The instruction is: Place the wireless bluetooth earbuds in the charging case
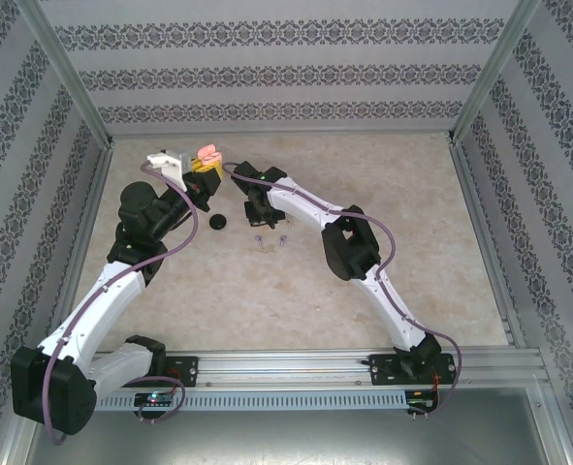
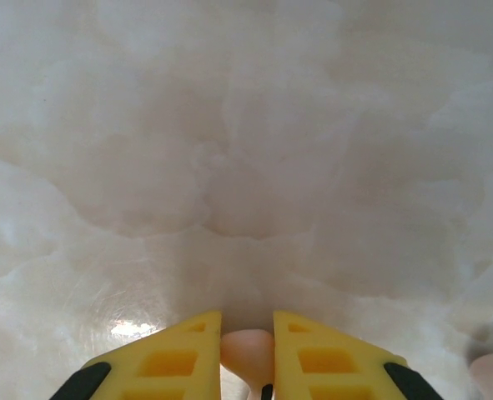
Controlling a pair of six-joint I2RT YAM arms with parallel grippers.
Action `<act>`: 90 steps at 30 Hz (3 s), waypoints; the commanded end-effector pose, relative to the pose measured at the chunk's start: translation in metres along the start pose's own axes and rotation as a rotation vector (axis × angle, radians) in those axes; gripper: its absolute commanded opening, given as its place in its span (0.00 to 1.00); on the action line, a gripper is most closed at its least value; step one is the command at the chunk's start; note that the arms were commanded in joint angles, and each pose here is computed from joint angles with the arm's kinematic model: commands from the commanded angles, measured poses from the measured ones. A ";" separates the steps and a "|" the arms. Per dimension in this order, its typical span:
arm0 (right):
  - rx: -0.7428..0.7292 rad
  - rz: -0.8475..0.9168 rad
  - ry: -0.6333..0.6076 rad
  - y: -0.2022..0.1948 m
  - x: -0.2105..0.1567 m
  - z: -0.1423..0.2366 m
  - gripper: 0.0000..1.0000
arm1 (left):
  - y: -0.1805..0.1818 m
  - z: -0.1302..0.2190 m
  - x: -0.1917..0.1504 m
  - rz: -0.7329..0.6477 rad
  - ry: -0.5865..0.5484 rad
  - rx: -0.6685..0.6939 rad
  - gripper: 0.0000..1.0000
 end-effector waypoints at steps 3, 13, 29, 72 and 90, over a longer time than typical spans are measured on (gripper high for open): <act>0.032 -0.005 -0.050 0.002 0.008 0.018 0.17 | -0.001 0.000 0.007 -0.006 -0.026 0.005 0.00; 0.066 -0.051 -0.199 -0.029 0.027 0.090 0.16 | -0.005 -0.002 0.007 -0.035 0.014 -0.021 0.00; 0.105 -0.059 -0.537 -0.101 0.016 0.254 0.16 | -0.043 -0.003 -0.038 -0.309 0.007 -0.273 0.00; 0.550 0.281 -1.024 -0.050 -0.085 0.354 0.18 | -0.121 -0.046 -0.062 -0.314 -0.085 -0.673 0.00; 0.554 0.275 -0.963 -0.041 -0.083 0.331 0.17 | -0.121 -0.047 -0.061 -0.324 -0.086 -0.665 0.00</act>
Point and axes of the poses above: each hand's point on the last joint's axis, 136 mm out from that joint toward the fingers, its own z axis back along the fingers, its own y axis along the line the jaws close on, x = y × z, the point moved 5 cm from there along z, back along the fingers, and after that the axes turned 4 degrees about z, right-handed, at the moved point
